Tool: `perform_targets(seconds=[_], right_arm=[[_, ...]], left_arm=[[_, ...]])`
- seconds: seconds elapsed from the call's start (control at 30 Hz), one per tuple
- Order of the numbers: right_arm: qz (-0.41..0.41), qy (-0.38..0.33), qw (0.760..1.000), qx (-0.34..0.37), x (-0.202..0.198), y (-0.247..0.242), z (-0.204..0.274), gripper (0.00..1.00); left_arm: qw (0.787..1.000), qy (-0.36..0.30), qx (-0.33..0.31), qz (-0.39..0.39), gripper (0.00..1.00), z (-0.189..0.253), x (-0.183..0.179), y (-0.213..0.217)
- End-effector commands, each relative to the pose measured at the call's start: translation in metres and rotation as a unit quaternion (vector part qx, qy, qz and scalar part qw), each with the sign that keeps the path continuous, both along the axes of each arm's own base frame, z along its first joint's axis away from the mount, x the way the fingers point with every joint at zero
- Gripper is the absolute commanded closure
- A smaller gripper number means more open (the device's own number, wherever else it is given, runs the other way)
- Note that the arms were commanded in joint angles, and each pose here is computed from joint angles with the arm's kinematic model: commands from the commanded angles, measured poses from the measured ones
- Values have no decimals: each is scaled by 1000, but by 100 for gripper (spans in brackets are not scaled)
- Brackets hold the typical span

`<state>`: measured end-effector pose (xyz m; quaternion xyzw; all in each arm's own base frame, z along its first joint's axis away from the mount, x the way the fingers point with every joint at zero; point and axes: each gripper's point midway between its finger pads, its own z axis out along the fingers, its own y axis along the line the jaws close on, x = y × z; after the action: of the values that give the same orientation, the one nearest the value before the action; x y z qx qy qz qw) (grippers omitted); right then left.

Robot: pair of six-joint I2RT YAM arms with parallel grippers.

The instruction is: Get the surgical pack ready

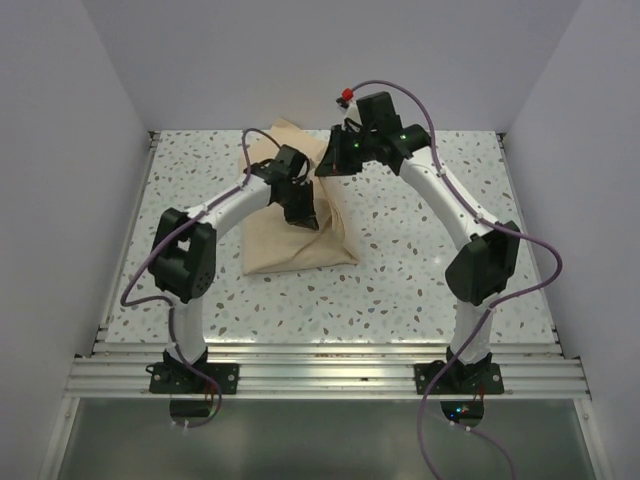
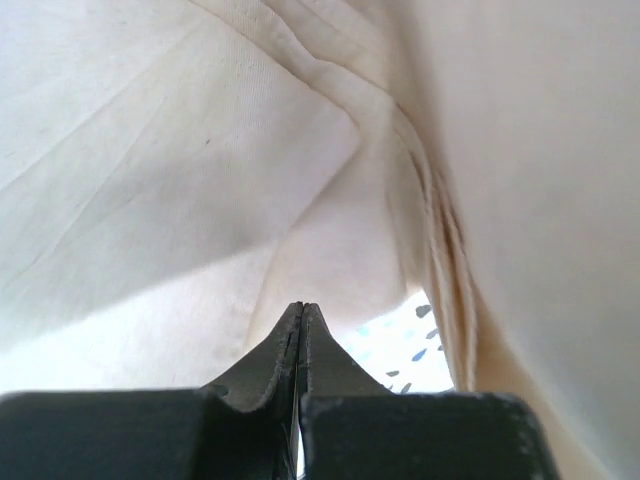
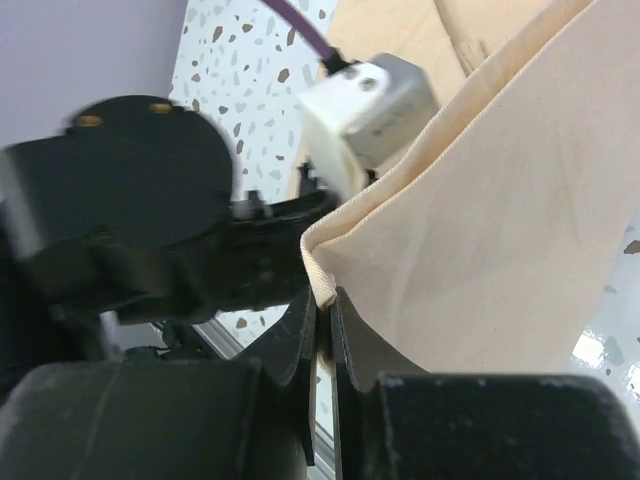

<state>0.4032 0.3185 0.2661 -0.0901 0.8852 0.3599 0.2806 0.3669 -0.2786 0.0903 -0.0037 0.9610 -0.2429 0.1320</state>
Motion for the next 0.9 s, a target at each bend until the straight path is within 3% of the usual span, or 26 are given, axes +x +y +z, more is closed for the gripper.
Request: perform_targets(seconds=[0.0, 0.13, 0.27, 0.53, 0.87], right_arm=[[7, -27, 1000, 14, 2, 3, 21, 100], [8, -29, 999, 14, 5, 4, 23, 100], [14, -25, 999, 20, 5, 11, 21, 100], [54, -17, 998, 22, -10, 57, 10, 100], [113, 17, 993, 20, -49, 112, -18, 100]], left_arm=[[999, -28, 2, 20, 99, 36, -5, 22], [997, -46, 25, 52, 98, 42, -5, 59], [997, 0, 41, 60, 100, 4, -15, 83], [997, 47, 8, 66, 100, -55, -40, 74], [996, 39, -9, 74, 100, -55, -39, 67]])
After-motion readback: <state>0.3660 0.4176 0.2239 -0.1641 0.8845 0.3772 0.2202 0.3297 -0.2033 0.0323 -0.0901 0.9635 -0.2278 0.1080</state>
